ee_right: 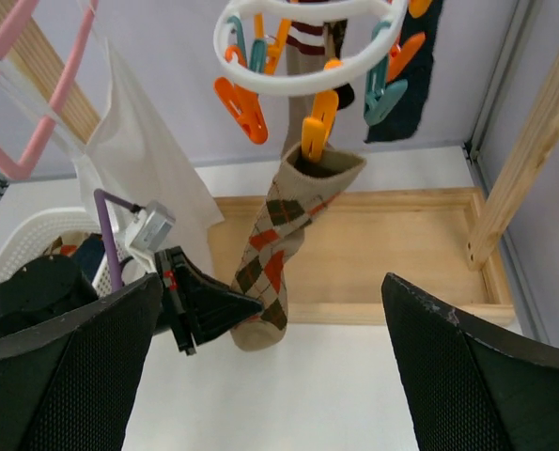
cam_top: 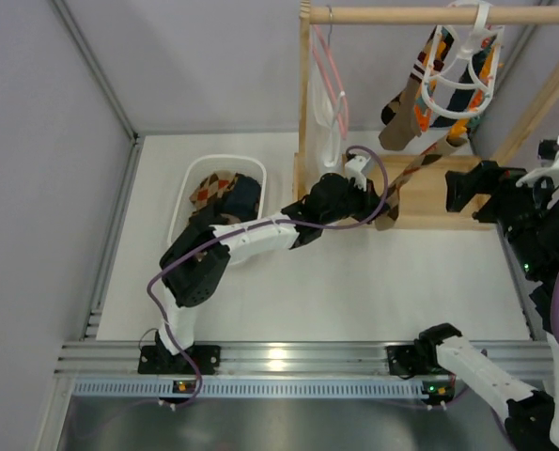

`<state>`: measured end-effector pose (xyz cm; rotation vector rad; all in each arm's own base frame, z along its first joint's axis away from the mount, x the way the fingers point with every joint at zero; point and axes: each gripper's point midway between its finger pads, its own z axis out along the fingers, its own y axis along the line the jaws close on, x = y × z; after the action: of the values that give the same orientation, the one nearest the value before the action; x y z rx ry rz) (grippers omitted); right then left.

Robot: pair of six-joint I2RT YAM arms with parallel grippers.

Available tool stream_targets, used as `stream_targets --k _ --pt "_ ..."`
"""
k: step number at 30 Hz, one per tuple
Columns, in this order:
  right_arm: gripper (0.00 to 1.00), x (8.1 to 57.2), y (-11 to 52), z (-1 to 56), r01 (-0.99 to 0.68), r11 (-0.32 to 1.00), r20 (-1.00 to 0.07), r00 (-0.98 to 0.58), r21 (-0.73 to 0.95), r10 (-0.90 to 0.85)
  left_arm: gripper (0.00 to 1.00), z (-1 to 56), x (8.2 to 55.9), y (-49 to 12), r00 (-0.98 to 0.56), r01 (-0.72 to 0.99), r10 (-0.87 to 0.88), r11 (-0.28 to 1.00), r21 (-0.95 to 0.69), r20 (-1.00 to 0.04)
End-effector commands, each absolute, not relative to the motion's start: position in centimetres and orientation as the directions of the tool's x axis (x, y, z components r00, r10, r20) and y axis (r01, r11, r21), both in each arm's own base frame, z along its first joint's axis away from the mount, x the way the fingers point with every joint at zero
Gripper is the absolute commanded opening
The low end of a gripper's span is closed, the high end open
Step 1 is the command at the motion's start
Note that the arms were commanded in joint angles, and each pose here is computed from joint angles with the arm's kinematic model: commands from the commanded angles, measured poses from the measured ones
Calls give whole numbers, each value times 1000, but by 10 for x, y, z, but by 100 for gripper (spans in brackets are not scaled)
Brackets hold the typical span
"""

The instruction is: Remove the socks clipped to the hanger

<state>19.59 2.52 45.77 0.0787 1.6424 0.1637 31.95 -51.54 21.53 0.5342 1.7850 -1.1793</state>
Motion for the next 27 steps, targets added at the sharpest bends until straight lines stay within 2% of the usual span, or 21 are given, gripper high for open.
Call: stream_targets --k 1,8,12,21,27 --pt "95 205 36 488 -96 985 -989 -50 145 141 0 248 312 -501 -526 731 -191 396 -556 -828" --pt "91 233 72 487 -234 959 -986 -74 160 146 0 244 325 -459 -637 613 -257 401 -680 -727" --pt "88 242 110 484 -420 897 -990 -51 140 131 0 246 330 -445 -649 608 -258 391 -691 -716" --pt "64 298 133 485 -419 893 -986 -94 164 138 0 251 325 -443 -655 619 -247 366 -694 -714" --pt "60 326 131 491 -360 918 -986 -90 166 143 0 250 323 -444 -671 610 -245 355 -709 -700"
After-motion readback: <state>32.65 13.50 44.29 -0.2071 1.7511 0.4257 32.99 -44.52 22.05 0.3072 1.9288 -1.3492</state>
